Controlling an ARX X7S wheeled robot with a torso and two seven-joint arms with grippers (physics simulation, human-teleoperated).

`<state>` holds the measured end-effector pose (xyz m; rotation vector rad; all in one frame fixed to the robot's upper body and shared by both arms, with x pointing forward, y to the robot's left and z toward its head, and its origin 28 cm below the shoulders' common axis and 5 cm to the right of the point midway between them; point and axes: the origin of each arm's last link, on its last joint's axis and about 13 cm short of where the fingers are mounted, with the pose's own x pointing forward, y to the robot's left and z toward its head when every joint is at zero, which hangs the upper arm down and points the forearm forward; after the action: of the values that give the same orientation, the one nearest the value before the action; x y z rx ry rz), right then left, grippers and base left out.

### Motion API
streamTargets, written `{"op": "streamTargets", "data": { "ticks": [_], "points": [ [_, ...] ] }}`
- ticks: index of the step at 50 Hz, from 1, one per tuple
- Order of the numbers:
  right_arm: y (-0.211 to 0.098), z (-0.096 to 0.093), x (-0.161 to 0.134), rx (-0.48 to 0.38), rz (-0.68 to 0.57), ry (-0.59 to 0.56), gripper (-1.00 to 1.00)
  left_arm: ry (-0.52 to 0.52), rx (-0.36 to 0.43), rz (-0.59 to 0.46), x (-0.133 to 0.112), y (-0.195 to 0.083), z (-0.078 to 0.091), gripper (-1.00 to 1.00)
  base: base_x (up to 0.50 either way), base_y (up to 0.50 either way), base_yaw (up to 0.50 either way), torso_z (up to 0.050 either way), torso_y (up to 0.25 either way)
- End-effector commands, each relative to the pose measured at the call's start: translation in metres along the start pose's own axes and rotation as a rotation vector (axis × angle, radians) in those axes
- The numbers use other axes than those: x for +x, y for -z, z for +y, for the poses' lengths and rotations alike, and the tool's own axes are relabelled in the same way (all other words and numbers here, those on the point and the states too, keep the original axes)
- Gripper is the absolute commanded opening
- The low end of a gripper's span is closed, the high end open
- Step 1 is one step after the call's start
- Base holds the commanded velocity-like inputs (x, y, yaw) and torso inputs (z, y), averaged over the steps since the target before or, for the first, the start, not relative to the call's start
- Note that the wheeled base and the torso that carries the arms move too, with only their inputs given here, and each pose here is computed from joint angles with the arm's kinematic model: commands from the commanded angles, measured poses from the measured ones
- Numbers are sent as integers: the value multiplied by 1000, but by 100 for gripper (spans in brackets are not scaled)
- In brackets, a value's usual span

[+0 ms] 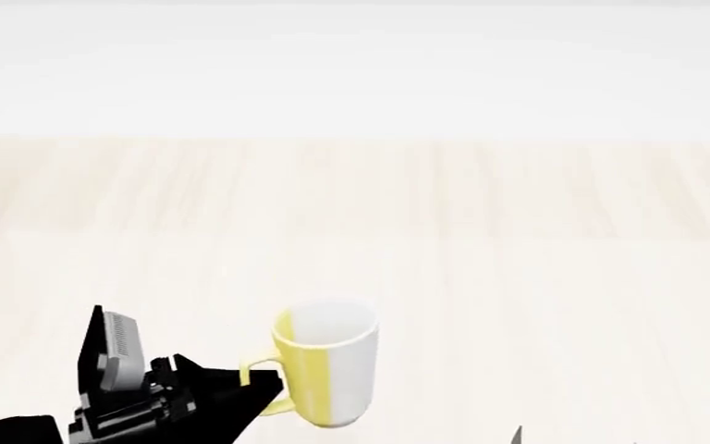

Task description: Put the yellow and white mug to the front of the white mug.

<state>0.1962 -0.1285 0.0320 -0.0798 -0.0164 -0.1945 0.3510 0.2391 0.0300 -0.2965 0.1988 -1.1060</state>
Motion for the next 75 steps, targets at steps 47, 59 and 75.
{"op": "streamTargets", "data": {
  "ticks": [47, 59, 75],
  "points": [
    [0, 1, 0, -5, -2, -6, 100, -56, 131, 86, -6, 65, -14, -100, 0, 0, 0, 0, 0],
    [0, 2, -1, -5, -3, -6, 100, -80, 187, 131, -7, 70, -17, -100, 0, 0, 0, 0, 0],
    [0, 2, 0, -4, -2, -7, 100, -103, 232, 156, -8, 73, -19, -100, 0, 0, 0, 0, 0]
  ]
}}
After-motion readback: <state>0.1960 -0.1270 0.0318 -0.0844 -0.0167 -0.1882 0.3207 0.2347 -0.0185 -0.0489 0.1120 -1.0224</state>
